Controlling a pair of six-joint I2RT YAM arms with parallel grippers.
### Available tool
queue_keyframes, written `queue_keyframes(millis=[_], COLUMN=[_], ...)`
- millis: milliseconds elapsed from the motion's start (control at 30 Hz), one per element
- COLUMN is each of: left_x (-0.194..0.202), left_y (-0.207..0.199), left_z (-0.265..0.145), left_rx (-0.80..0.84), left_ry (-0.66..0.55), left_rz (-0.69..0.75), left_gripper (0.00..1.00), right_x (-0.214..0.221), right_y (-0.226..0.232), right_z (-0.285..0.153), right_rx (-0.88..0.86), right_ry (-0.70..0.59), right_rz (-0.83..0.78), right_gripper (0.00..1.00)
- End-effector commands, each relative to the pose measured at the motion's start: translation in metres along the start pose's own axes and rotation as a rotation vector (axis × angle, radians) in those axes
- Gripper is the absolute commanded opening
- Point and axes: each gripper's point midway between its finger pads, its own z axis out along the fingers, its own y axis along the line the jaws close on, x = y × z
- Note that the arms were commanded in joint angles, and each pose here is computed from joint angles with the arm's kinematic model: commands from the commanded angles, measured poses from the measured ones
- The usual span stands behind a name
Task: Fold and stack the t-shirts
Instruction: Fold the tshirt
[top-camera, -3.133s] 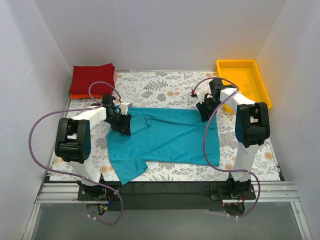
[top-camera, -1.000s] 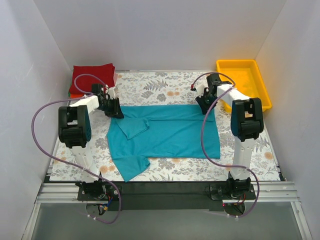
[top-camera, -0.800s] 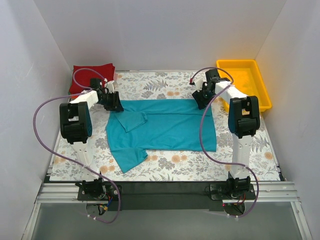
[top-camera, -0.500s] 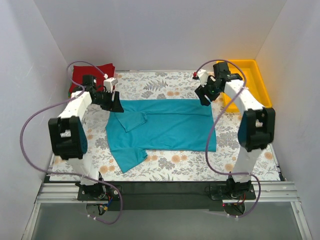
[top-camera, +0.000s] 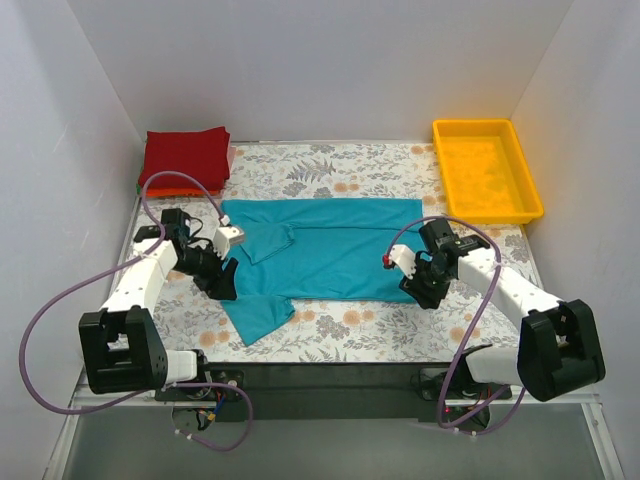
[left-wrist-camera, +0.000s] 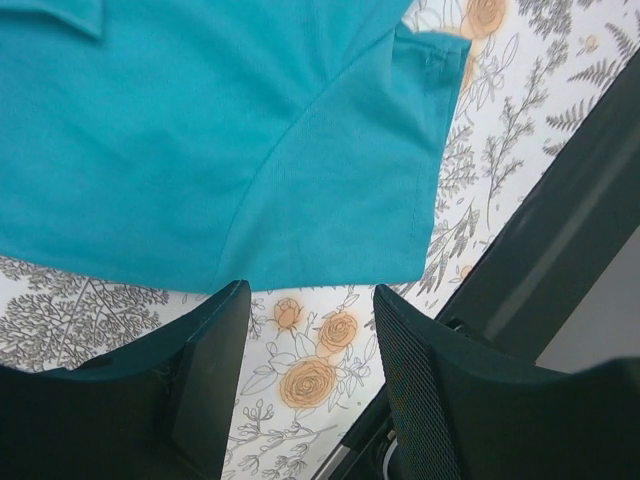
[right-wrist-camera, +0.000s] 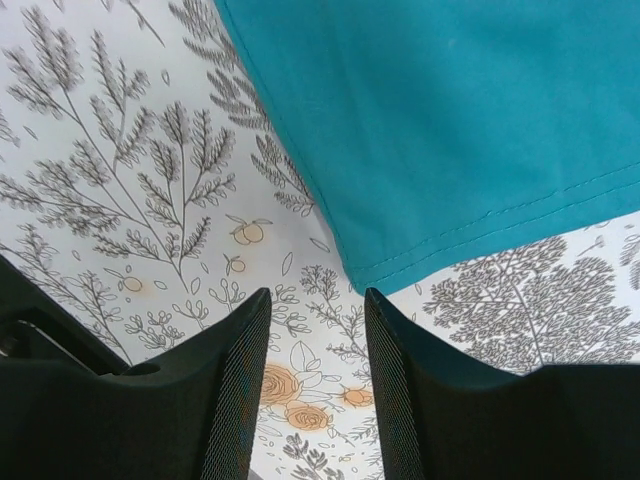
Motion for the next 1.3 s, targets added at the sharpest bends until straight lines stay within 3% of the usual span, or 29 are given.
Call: queue_keyframes(millis=[0,367,633,967,1100,1167,1200,1267], left_x=[0.004,0.022,0.029,0.049,0.060,0.065,0.071,0.074], left_y=[0.006,0.008,0.004,0.026,0.022,0.017,0.012,0.007], left_z=[-0.004,0.004,0.024,0.051,0.060,0.062,0.063,0.063], left_rx=[-0.071,-0.113,-0.166,-0.285,-0.256,-0.237,-0.214,-0.190], left_ry=[-0.011,0.004,0.047,0.124,0.154,0.158,0.176,0.188], left_rz=[0.089,0.123,0.287,0.388,0.407,0.400,0.393,0.373], left_gripper=[0.51,0.52,0.52,0.51,0.43,0.36,0.25,0.13], right_x=[0.000,0.010,0.024,0.031,0.032,0.030,0.030,0.030], right_y=[-0.023,-0.016,-0.017,-0.021,-0.026,-0.027,-0.026,-0.025], right_z=[-0.003,0.013,0.028,0.036,0.031,0.028,0.027,0.024], right_rx=[0.143,0.101,0.132,0.148,0.179,0.187,0.186,0.185], right_ry=[-0.015,0.013,0.054,0.083,0.095,0.090,0.091,0.090], right_rz=[-0.054,-0.058,-0.065,-0.049,-0.050,-0.051,-0.051,-0.051], right_gripper=[0.49,0.48,0.47,0.19,0.03,0.01,0.01,0.01])
